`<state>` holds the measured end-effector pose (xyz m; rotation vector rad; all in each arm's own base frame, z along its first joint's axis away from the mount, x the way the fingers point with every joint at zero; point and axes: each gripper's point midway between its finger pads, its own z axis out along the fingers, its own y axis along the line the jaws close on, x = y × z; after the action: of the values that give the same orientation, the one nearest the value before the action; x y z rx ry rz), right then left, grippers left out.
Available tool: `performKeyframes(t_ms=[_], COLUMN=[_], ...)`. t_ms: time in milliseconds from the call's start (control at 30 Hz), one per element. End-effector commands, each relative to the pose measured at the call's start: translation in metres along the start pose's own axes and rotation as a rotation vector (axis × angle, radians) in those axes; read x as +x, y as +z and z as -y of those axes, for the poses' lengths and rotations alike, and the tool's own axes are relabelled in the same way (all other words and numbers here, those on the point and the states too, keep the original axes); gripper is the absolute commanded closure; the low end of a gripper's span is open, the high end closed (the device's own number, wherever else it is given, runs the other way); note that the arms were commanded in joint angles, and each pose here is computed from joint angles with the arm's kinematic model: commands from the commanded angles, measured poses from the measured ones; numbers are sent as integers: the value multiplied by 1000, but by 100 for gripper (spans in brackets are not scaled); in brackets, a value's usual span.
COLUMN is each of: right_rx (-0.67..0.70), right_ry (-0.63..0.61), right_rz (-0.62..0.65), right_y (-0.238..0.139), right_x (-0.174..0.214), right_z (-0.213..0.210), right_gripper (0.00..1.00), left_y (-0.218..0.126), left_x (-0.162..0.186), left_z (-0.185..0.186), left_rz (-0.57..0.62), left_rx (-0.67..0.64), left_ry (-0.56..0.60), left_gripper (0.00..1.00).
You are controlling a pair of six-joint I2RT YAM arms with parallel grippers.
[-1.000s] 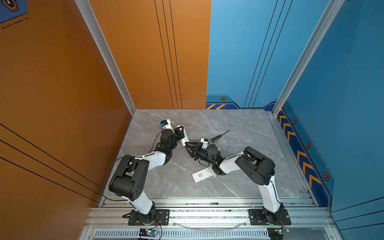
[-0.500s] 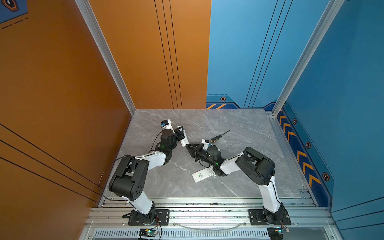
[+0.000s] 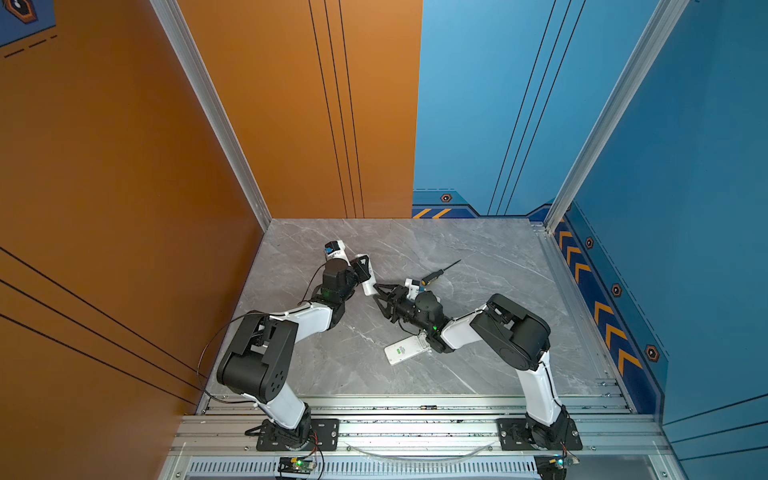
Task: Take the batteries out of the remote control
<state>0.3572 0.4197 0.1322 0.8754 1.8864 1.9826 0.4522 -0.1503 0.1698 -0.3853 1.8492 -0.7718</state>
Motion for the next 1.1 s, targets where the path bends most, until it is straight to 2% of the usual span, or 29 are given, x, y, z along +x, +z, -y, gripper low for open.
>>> performKeyframes(t_ms=[0, 333, 400, 500, 633, 767, 833, 900, 1000, 1067], right_rx=[-50, -71, -75, -67, -52, -64, -82, -89, -104, -116], right_ry=[3, 17, 16, 22, 26, 27, 17, 2, -20, -17], right_rz=[6, 41, 46, 41, 34, 36, 38, 35, 24, 22], right_y=[6, 9, 10, 8, 4, 3, 1, -2, -1, 2], right_x=[0, -17, -18, -15, -8, -9, -11, -8, -5, -6], right_z=[-11, -10, -11, -6, 3, -1, -9, -16, -22, -23], right_gripper=[56, 60, 65, 82, 88, 89, 83, 64, 49, 45], left_y=[-4, -7, -8, -10, -9, -6, -6, -7, -8, -7], left_x=[-11, -8, -5, -7, -14, -14, -12, -14, -17, -17], left_z=[26, 50, 51, 43, 39, 40, 38, 32, 28, 34], left_rz=[10, 7, 1, 28, 65, 67, 67, 84, 114, 119], left_rx=[70, 158, 160, 124, 123, 122, 114, 99, 106, 123], left_ry=[26, 49, 49, 42, 15, 23, 20, 4, -39, -47], left_gripper=[100, 100, 100, 100, 100, 100, 100, 100, 100, 100])
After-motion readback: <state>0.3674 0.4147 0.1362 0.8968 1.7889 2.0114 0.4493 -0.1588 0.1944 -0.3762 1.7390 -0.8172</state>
